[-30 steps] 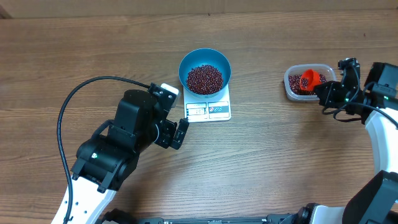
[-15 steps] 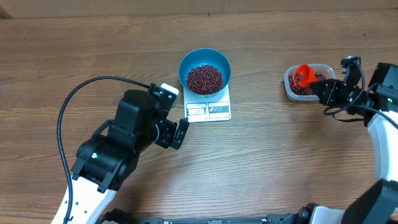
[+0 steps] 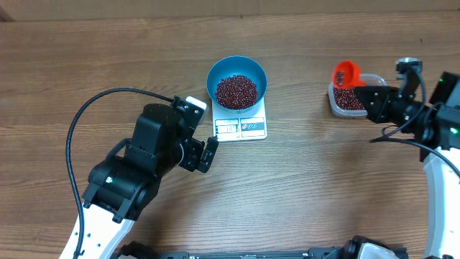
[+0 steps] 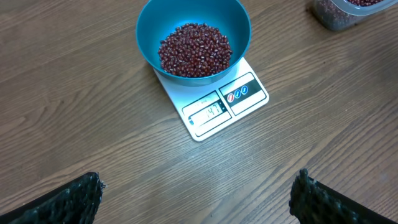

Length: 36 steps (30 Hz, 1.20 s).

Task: Scoop item into bowl and weigh 150g on scale
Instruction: 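Lift the filled scoop with the right gripper over the blue bowl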

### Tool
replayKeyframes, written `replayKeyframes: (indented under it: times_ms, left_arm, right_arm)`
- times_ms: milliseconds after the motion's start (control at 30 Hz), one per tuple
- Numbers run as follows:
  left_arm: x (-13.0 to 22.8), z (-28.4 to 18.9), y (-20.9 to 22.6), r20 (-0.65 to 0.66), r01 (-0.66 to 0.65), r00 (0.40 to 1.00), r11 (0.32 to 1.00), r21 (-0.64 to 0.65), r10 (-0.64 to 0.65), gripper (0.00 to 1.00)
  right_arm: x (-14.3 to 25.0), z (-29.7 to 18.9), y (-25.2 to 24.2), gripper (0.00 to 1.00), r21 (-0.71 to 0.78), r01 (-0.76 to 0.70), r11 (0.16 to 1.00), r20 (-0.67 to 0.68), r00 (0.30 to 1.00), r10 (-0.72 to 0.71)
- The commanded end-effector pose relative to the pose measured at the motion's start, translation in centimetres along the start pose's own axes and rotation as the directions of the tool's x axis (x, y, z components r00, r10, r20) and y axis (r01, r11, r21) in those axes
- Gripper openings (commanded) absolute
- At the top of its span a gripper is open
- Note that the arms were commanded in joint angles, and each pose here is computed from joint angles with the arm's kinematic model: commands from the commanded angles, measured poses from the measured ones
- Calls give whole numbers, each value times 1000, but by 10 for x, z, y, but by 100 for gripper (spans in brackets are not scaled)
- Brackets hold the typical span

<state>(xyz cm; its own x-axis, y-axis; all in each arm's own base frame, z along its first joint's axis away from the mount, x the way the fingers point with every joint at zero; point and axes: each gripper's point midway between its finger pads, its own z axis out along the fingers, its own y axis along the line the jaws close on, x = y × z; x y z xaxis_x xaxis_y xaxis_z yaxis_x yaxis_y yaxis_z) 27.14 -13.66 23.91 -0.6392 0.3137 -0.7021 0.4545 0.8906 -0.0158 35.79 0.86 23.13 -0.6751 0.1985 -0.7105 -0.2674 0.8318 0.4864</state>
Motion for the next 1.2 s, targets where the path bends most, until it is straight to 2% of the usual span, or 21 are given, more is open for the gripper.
replayKeyframes:
  times_ms: [0,200,500,700,1167]
  left_arm:
    - [0,-1,-1,3,1,1000,1000,-2,-1,100]
    - [0,-1,-1,3,1,1000,1000,-2,-1,100]
    - [0,-1,-1,3,1,1000,1000,-2,-1,100]
    - [0,-1,-1,3,1,1000,1000,-2,-1,99]
    - [0,-1,-1,3,1,1000,1000,-2,-1,100]
  right_arm:
    - [-13,6,37,3,-80,86,993,18,996,-85]
    - [-11,27,84,3,-184,167,969,16,986,-167]
    - [-6,50,120,4,-203,239,950,17,970,-241]
    - [3,68,133,4,-238,263,935,-2,963,-271]
    - [24,124,131,4,-289,262,921,-62,955,-291]
